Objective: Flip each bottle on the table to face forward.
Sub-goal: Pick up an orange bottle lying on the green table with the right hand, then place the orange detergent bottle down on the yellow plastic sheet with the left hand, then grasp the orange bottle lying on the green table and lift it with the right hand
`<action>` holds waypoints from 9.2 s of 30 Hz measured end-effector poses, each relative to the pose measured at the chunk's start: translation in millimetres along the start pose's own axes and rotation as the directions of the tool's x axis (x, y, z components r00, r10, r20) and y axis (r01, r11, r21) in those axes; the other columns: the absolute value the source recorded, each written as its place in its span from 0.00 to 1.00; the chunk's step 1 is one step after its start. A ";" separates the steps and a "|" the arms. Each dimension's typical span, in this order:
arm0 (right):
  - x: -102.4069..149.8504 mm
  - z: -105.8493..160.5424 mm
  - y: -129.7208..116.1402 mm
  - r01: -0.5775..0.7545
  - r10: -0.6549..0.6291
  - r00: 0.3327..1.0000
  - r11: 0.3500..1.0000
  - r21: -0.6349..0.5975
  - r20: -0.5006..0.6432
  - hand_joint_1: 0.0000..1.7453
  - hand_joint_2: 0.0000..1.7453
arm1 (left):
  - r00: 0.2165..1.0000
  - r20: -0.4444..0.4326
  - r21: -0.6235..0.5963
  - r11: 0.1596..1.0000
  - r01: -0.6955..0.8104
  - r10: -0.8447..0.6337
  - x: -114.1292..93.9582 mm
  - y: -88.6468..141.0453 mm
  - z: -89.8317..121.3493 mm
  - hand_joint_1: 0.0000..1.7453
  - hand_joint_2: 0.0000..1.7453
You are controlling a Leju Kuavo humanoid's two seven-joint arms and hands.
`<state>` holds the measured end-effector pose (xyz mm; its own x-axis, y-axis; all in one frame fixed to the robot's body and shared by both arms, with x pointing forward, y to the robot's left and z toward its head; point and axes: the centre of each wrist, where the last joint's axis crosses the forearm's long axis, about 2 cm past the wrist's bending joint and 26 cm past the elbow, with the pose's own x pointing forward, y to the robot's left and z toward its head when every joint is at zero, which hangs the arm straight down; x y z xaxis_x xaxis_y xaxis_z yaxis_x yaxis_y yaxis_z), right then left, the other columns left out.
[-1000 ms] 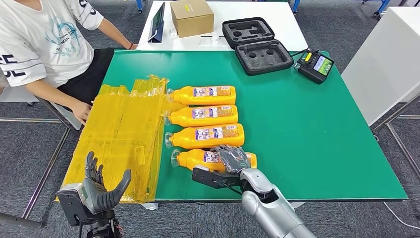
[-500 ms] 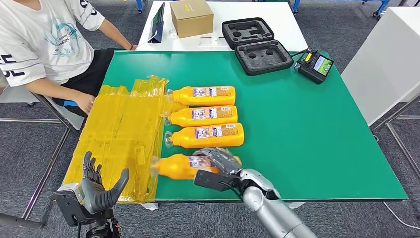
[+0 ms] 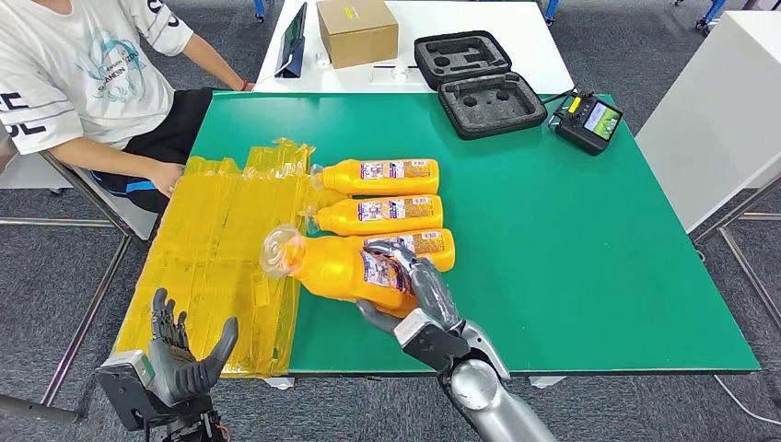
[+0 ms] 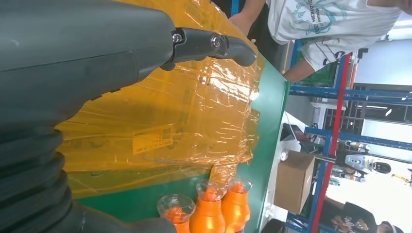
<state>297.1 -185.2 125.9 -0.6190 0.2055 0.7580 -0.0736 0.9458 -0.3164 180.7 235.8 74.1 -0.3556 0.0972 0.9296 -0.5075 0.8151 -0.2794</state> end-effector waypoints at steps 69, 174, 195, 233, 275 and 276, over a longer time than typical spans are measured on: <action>-1.8 47.4 102.8 0.257 -0.236 0.947 0.964 0.073 -0.216 1.00 1.00 | 0.965 -0.162 -0.500 0.825 -0.262 0.208 -0.5 -73.5 14.9 0.00 1.00; 64.6 10.0 75.1 0.293 -0.272 0.951 0.946 -0.141 0.149 0.00 1.00 | 0.212 0.793 -0.312 -0.082 0.946 -0.571 -36.4 -23.9 -179.6 1.00 1.00; 62.4 12.4 81.4 0.327 -0.312 0.942 0.936 -0.129 0.121 0.00 1.00 | 0.420 0.686 -0.663 -0.272 0.698 -0.593 -23.1 -46.9 -237.3 0.29 1.00; 47.1 24.3 76.5 0.283 -0.283 0.959 0.947 -0.151 0.016 0.00 1.00 | 0.664 0.536 -0.830 -0.179 0.528 -0.521 -28.1 -78.3 -230.6 0.00 0.00; 40.6 28.2 48.6 -0.307 0.316 0.947 0.943 0.126 -0.058 0.00 1.00 | 0.624 0.646 0.011 0.823 0.568 -0.439 18.2 -26.6 -168.0 0.00 1.00; 39.7 28.0 45.0 -0.360 0.372 0.926 0.920 0.156 -0.060 0.00 1.00 | 0.644 0.634 0.017 0.840 0.543 -0.429 20.4 -21.0 -159.9 0.00 1.00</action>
<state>247.3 -141.6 125.8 -0.5536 0.5575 0.6186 0.0326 0.7568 -0.6528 309.5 311.9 137.4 -0.5088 -0.6490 0.5656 -0.6322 0.7276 0.2662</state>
